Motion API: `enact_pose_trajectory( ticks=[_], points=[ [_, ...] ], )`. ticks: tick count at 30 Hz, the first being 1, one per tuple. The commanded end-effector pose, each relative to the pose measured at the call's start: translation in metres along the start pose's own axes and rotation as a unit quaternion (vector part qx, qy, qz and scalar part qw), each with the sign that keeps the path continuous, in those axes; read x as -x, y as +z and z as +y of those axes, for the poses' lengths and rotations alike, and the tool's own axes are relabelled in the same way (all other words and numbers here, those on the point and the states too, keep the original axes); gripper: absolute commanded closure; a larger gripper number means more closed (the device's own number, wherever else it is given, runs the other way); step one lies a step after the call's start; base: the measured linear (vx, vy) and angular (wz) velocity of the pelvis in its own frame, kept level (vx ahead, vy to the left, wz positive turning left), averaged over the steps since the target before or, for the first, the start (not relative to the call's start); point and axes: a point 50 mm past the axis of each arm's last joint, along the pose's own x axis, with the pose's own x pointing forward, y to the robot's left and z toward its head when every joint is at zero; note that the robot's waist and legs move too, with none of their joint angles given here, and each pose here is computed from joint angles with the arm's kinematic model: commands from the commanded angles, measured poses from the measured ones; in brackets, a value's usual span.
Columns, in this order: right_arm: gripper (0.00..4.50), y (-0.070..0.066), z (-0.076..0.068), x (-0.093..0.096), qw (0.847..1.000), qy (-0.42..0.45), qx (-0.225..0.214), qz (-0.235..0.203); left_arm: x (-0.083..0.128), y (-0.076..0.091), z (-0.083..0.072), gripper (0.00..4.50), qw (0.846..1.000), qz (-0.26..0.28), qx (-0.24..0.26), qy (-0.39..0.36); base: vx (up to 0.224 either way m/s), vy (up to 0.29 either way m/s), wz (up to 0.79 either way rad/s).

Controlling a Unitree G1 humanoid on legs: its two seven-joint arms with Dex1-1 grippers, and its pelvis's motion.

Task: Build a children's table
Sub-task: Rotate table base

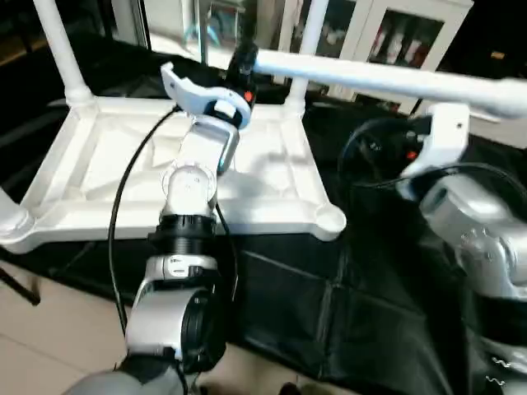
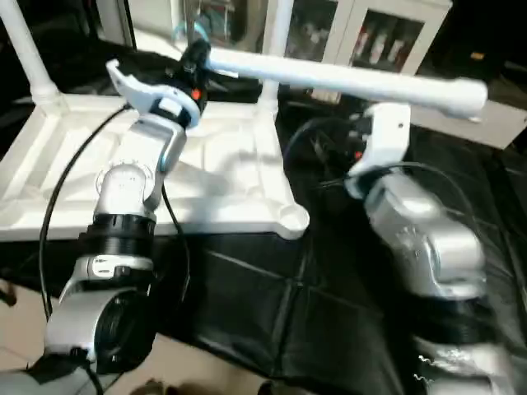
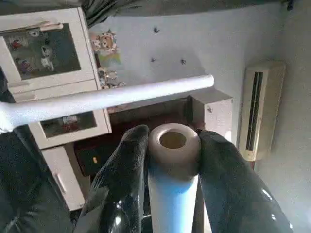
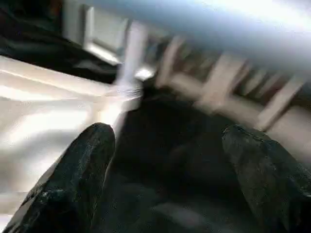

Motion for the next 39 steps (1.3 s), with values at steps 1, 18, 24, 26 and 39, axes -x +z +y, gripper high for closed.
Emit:
enact_pose_trajectory(
  ticks=[1,18,24,26,39],
  points=[
    [0.23,0.014,0.001,0.002,0.994,-0.011,0.092,-0.053,-0.006,-0.011,-0.014,3.17,0.999,0.020,-0.010,-0.028,0.000,0.000,0.00],
    [0.00,-0.001,-0.033,-0.009,0.879,-0.081,0.469,-0.002,0.000,-0.016,-0.016,3.17,0.992,0.059,-0.093,-0.054,0.000,0.000,0.00],
    [0.00,-0.008,-0.045,-0.008,0.881,-0.076,0.467,0.020,0.002,-0.013,-0.018,3.17,0.987,0.069,-0.121,-0.074,0.000,0.000,0.00],
    [0.00,-0.008,-0.047,-0.009,0.880,-0.077,0.469,0.021,0.002,-0.013,-0.019,3.17,0.987,0.072,-0.124,-0.077,0.000,0.000,0.00],
    [0.00,-0.024,-0.049,-0.003,0.924,-0.006,0.379,0.056,0.004,-0.001,-0.030,3.17,0.938,0.118,-0.281,-0.169,0.000,0.000,0.00]
  ],
)
